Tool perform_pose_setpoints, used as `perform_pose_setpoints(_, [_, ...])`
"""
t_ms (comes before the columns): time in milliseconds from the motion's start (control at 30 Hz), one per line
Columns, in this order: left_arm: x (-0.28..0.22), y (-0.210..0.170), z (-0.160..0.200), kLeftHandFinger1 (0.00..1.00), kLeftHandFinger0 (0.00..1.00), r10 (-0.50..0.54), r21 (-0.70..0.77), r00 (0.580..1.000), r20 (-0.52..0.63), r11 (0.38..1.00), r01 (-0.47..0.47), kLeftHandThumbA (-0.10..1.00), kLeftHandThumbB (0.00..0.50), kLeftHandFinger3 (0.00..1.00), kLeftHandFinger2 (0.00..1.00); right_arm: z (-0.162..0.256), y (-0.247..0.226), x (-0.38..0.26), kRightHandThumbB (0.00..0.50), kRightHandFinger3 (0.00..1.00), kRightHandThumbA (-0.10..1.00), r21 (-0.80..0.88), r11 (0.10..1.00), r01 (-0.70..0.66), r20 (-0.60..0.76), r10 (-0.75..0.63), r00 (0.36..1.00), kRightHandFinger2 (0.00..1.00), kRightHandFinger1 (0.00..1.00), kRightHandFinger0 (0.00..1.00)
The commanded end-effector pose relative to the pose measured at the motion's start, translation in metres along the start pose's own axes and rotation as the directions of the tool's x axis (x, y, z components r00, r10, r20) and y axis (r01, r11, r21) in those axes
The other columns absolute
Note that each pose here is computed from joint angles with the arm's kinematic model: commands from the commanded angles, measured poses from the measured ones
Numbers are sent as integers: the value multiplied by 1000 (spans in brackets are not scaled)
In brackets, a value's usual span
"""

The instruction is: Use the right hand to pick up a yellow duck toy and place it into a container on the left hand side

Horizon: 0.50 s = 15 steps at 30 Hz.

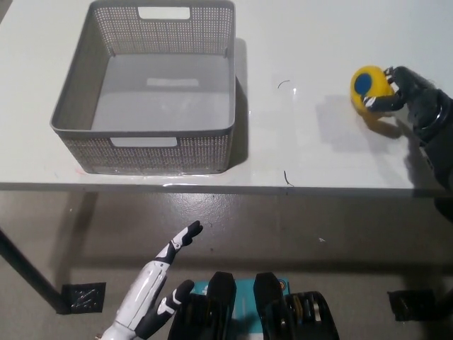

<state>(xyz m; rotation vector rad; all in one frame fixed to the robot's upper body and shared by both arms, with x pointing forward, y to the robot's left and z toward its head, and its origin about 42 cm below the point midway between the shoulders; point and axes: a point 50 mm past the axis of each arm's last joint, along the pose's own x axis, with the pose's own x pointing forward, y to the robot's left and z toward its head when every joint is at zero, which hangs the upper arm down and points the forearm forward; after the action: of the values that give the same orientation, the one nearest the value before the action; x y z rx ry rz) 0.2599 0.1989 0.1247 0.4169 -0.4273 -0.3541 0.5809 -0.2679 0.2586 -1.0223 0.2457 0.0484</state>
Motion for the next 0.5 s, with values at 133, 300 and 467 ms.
perform_pose_setpoints(133, [2, 7, 9, 1000, 1000, -2, 14, 999, 33, 1000, 1, 1000, 313, 1000, 1000, 69, -84, -7, 184, 785, -100, 187, 935, 302, 270, -344, 899, 772, 438, 0])
perform_pose_setpoints(300, [0, 7, 9, 1000, 1000, -5, 13, 1000, 28, 1000, 4, 1000, 305, 1000, 1000, 115, -98, -17, 160, 837, -100, 229, 921, 316, 375, -383, 844, 779, 366, 0])
perform_pose_setpoints(467, [0, 10, 7, 1000, 1000, -5, 22, 1000, 24, 1000, 5, 1000, 313, 1000, 1000, 183, -87, -42, 143, 941, -100, 280, 923, 265, 507, -376, 775, 823, 472, 2])
